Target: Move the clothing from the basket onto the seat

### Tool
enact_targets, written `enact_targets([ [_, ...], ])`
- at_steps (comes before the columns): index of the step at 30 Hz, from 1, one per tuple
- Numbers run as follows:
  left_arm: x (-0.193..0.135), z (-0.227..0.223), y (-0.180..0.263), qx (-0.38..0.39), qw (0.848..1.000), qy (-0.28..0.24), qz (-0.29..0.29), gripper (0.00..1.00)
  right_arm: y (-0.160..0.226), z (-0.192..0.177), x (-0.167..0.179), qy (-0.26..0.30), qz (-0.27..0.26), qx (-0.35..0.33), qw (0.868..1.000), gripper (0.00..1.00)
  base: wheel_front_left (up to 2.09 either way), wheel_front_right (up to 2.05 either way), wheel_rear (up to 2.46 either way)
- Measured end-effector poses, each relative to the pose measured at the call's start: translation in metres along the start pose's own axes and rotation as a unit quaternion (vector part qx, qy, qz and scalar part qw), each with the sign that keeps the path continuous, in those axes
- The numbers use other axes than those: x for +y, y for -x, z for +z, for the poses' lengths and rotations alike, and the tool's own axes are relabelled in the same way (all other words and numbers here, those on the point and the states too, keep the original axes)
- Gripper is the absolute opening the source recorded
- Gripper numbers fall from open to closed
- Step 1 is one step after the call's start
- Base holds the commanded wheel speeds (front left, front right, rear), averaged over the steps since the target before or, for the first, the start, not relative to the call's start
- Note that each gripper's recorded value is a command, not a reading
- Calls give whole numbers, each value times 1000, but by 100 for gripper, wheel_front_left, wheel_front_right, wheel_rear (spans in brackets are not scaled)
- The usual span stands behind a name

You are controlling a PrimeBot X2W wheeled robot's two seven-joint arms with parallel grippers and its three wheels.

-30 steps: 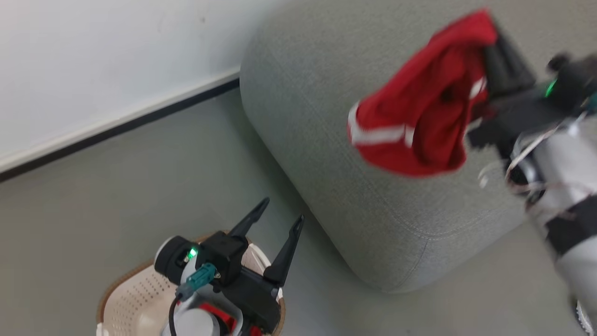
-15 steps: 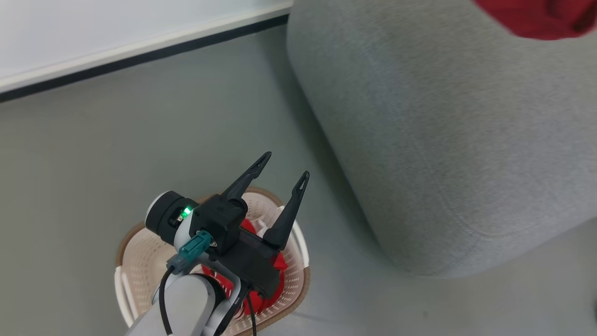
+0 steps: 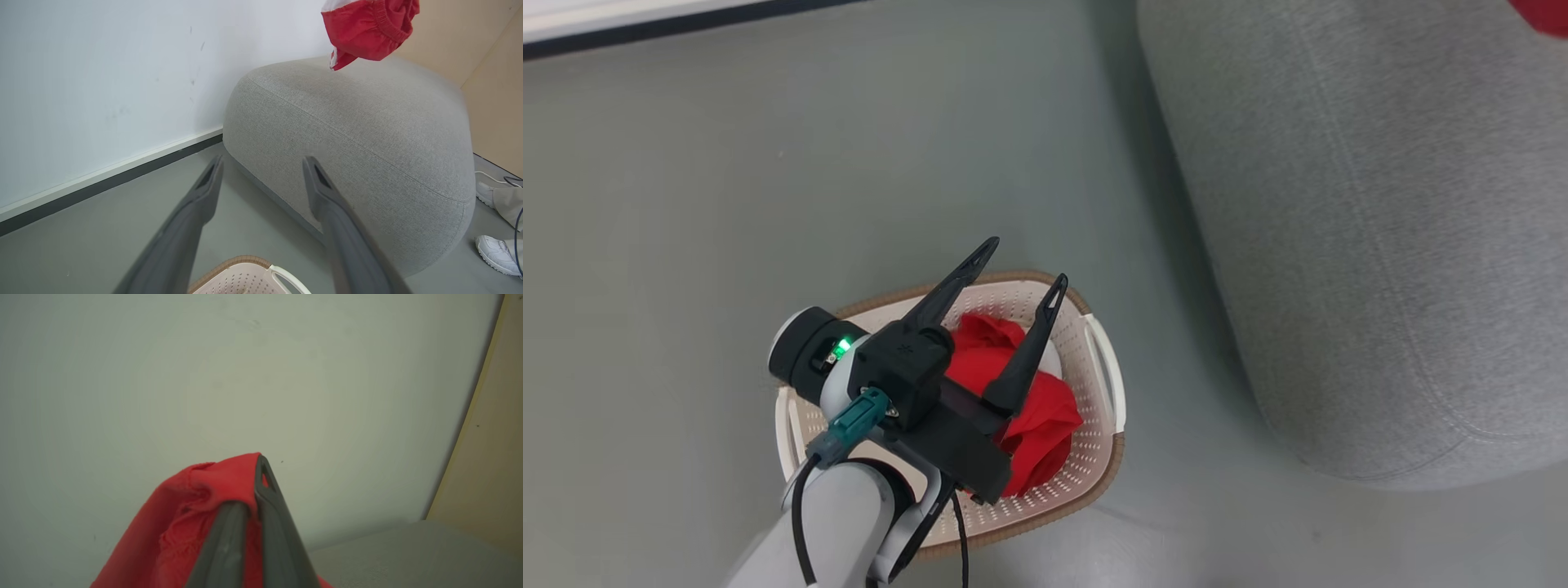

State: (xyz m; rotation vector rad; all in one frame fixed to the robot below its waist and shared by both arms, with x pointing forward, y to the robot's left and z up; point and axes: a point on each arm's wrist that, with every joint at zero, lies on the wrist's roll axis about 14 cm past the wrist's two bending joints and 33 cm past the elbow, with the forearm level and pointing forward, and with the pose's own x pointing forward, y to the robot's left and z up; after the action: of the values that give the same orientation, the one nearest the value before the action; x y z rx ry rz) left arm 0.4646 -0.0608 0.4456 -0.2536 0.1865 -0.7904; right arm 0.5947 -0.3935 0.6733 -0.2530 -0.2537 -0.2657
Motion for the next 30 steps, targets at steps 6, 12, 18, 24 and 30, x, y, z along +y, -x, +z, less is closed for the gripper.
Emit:
enact_targets([
  [6, 17, -13, 5, 16, 1000, 3, 17, 100, -11, -28, 12, 3, -4, 24, 1000, 0, 0, 0, 0],
  [12, 25, -22, 6, 24, 999, 2, 23, 100, -8, -64, 5, 5, -34, 63, 997, 0, 0, 0, 0],
  [18, 30, -33, 6, 33, 999, 9, 28, 100, 3, -107, 4, 13, -51, 114, 992, 0, 0, 0, 0],
  [24, 36, -35, 4, 34, 999, 9, 32, 100, 11, -139, 18, 11, -50, 150, 987, 0, 0, 0, 0],
  [30, 40, -39, 5, 38, 999, 11, 37, 100, 24, -170, 37, 12, -38, 190, 981, 0, 0, 0, 0],
])
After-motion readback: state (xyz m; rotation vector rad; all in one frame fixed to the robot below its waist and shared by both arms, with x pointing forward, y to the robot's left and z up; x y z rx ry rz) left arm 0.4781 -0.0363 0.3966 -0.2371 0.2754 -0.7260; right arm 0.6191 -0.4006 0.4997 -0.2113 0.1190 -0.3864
